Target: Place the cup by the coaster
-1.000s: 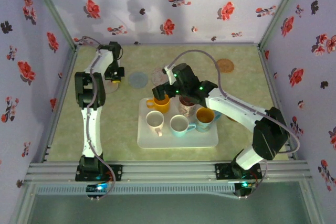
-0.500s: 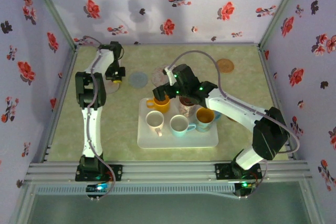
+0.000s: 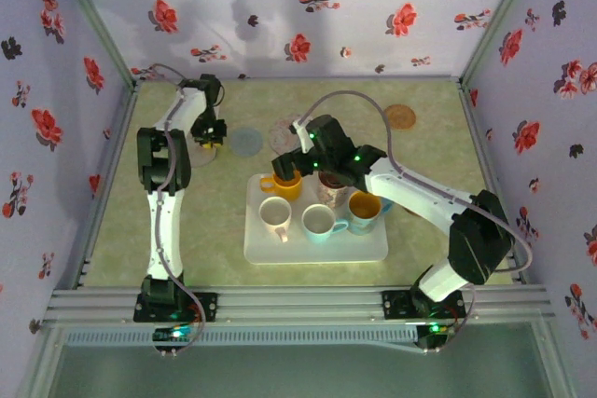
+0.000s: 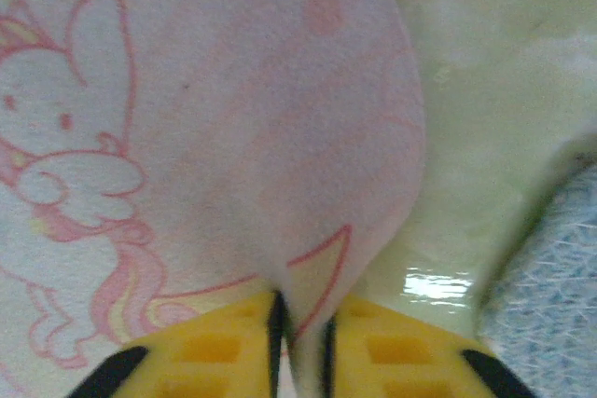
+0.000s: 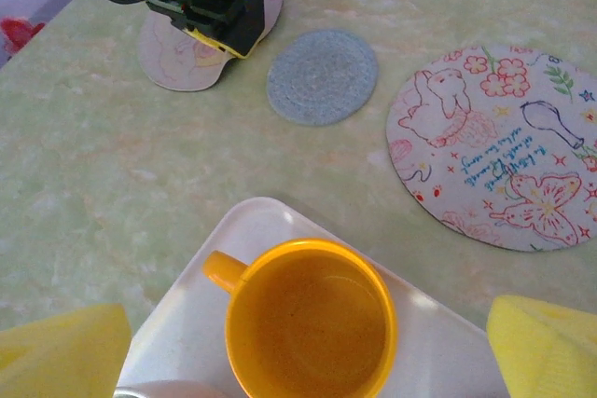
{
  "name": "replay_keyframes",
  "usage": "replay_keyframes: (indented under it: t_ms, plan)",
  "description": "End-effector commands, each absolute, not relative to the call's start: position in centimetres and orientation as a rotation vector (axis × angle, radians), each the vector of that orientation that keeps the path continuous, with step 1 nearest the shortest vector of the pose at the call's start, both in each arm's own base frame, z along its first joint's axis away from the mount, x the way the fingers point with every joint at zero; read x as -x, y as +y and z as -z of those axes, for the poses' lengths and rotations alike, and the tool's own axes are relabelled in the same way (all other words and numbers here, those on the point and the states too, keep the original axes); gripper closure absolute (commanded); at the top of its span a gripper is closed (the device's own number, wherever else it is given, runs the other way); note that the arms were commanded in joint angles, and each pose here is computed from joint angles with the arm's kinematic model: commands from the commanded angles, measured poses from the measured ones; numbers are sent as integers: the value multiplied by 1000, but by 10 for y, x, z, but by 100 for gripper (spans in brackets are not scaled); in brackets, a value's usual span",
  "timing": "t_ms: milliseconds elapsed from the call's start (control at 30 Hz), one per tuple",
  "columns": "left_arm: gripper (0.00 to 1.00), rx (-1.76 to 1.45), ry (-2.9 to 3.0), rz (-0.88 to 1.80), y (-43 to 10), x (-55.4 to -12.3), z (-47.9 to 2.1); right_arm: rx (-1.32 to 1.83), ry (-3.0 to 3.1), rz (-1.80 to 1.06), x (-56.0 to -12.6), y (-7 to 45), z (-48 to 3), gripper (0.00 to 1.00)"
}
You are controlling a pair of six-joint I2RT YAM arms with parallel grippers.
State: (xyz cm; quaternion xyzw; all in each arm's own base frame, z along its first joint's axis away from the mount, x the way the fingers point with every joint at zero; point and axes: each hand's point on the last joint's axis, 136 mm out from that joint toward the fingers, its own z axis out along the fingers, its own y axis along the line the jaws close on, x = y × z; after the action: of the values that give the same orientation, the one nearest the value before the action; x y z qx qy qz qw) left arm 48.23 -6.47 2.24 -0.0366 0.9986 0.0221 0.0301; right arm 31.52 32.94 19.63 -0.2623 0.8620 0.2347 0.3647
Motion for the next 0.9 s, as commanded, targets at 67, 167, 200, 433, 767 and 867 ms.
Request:
replay_keyframes:
  t_ms: [67, 167, 200, 433, 767, 867]
  plan:
    - [58, 76, 3134, 4, -83, -472, -15, 649, 2193, -584, -318, 322, -204, 1]
    - [50, 84, 3123, 6, -84, -474, -20, 648, 2191, -585, -318, 322, -206, 1]
    - [49, 84, 3119, 8, -84, -474, -22, 647, 2191, -585, -318, 322, -205, 1]
    - [41, 97, 3085, 10, -84, -478, -38, 642, 2182, -586, -317, 321, -210, 1]
    - [36, 110, 3004, 46, -86, -484, -75, 621, 2157, -591, -315, 316, -220, 1]
    - [35, 109, 2980, 61, -87, -484, -86, 612, 2151, -599, -313, 314, -220, 1]
